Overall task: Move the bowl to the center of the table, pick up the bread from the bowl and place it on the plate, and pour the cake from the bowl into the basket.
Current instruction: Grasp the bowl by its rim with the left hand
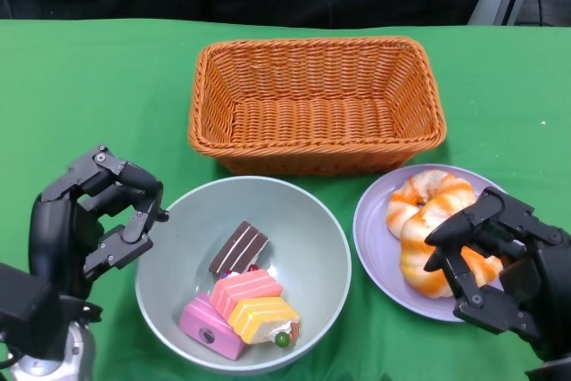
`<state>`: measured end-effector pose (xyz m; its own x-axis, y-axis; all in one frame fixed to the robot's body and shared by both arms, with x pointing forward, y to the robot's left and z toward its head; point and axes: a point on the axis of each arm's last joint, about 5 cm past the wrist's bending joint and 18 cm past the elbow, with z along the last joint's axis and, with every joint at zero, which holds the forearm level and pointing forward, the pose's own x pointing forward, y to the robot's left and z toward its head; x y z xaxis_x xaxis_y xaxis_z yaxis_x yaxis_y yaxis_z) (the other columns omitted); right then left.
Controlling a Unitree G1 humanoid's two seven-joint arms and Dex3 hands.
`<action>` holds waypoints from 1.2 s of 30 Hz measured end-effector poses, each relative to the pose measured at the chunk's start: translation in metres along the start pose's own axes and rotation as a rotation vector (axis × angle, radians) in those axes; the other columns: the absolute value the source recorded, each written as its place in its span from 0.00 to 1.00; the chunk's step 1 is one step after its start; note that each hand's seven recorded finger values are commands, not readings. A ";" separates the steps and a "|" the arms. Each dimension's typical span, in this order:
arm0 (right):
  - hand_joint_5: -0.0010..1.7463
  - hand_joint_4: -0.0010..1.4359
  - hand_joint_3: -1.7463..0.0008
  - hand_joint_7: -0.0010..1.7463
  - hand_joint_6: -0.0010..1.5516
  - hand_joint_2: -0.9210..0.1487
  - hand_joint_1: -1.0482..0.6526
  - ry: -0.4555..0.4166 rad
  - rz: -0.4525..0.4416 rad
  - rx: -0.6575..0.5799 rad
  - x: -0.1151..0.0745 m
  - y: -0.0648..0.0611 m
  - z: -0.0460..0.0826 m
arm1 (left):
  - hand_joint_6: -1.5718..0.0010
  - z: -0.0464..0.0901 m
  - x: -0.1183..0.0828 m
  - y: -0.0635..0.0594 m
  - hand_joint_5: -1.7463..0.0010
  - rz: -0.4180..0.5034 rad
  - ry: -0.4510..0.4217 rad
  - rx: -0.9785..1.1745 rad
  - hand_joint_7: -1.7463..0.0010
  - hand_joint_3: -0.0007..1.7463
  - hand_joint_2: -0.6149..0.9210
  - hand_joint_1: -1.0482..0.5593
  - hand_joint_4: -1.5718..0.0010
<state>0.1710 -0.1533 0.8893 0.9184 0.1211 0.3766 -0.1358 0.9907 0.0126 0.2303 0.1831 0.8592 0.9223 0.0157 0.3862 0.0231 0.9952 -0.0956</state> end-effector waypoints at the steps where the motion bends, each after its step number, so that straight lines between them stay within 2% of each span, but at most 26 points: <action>1: 0.92 0.48 0.36 0.79 0.42 0.34 0.63 0.000 0.001 0.006 0.000 0.001 0.000 | 0.50 0.002 0.001 0.002 0.15 -0.015 -0.009 0.013 0.27 0.40 0.90 0.61 0.51; 4: 0.93 0.48 0.36 0.80 0.41 0.36 0.62 0.005 0.003 0.026 0.000 0.003 -0.002 | 0.49 0.008 0.004 0.008 0.18 -0.068 -0.042 0.064 0.29 0.38 0.91 0.61 0.49; 6: 0.93 0.48 0.36 0.80 0.41 0.36 0.62 0.005 0.002 0.031 0.000 0.004 -0.002 | 0.48 0.012 0.004 0.011 0.21 -0.105 -0.071 0.114 0.33 0.30 0.95 0.60 0.48; 8: 0.93 0.48 0.36 0.79 0.41 0.36 0.62 0.005 -0.003 0.034 0.000 0.005 -0.002 | 0.48 0.014 0.003 0.013 0.22 -0.129 -0.086 0.148 0.34 0.26 0.96 0.60 0.48; 9: 0.92 0.48 0.34 0.79 0.41 0.36 0.64 0.006 -0.004 0.034 0.000 0.005 -0.002 | 0.46 0.014 0.003 0.014 0.32 -0.136 -0.091 0.160 0.46 0.22 0.97 0.59 0.49; 10: 0.92 0.48 0.34 0.79 0.41 0.37 0.64 0.011 -0.006 0.033 0.001 0.005 -0.003 | 0.44 0.016 0.003 0.015 0.37 -0.155 -0.101 0.181 0.54 0.18 0.98 0.58 0.48; 12: 0.92 0.48 0.35 0.77 0.42 0.36 0.63 0.025 -0.012 0.038 0.001 0.006 -0.003 | 0.42 0.019 0.004 0.018 0.43 -0.183 -0.129 0.219 0.68 0.14 0.99 0.56 0.51; 13: 0.92 0.48 0.35 0.77 0.42 0.36 0.63 0.028 -0.017 0.040 0.001 0.007 -0.004 | 0.41 0.021 0.004 0.021 0.44 -0.193 -0.143 0.234 0.71 0.12 0.99 0.56 0.52; 15: 0.92 0.49 0.37 0.76 0.42 0.36 0.62 0.035 -0.029 0.042 0.001 0.007 -0.004 | 0.43 0.025 0.006 0.026 0.57 -0.242 -0.157 0.267 0.86 0.09 0.98 0.55 0.55; 17: 0.92 0.49 0.37 0.76 0.42 0.35 0.61 0.036 -0.038 0.040 0.002 0.007 -0.004 | 0.44 0.030 0.008 0.033 0.65 -0.307 -0.164 0.309 0.93 0.08 0.97 0.54 0.55; 18: 0.92 0.49 0.37 0.76 0.42 0.35 0.61 0.036 -0.041 0.038 0.002 0.007 -0.004 | 0.47 0.033 0.009 0.036 0.75 -0.334 -0.166 0.333 0.97 0.07 0.96 0.54 0.56; 20: 0.92 0.49 0.36 0.77 0.42 0.36 0.61 0.036 -0.047 0.030 0.002 0.008 -0.004 | 0.52 0.040 0.011 0.044 0.89 -0.392 -0.178 0.399 0.99 0.05 0.96 0.54 0.55; 24: 0.92 0.48 0.34 0.77 0.42 0.36 0.62 0.041 -0.054 0.025 0.002 0.009 -0.005 | 0.57 0.049 0.012 0.051 0.95 -0.475 -0.218 0.499 1.00 0.03 0.97 0.51 0.57; 28: 0.92 0.48 0.35 0.77 0.42 0.36 0.62 0.053 -0.065 0.037 0.003 0.012 -0.006 | 0.60 0.056 0.012 0.057 0.98 -0.561 -0.269 0.590 1.00 0.03 0.98 0.50 0.60; 36: 0.92 0.48 0.38 0.77 0.41 0.32 0.62 0.062 -0.078 0.039 0.004 0.014 -0.006 | 0.58 0.064 0.011 0.073 0.98 -0.688 -0.322 0.736 0.99 0.01 0.99 0.38 0.59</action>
<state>0.1755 -0.1381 0.8853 0.9479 0.0488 0.3148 -0.0765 0.9941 0.0763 0.2177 0.2619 0.9153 0.6512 -0.6562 0.3812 0.1628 0.6114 0.7744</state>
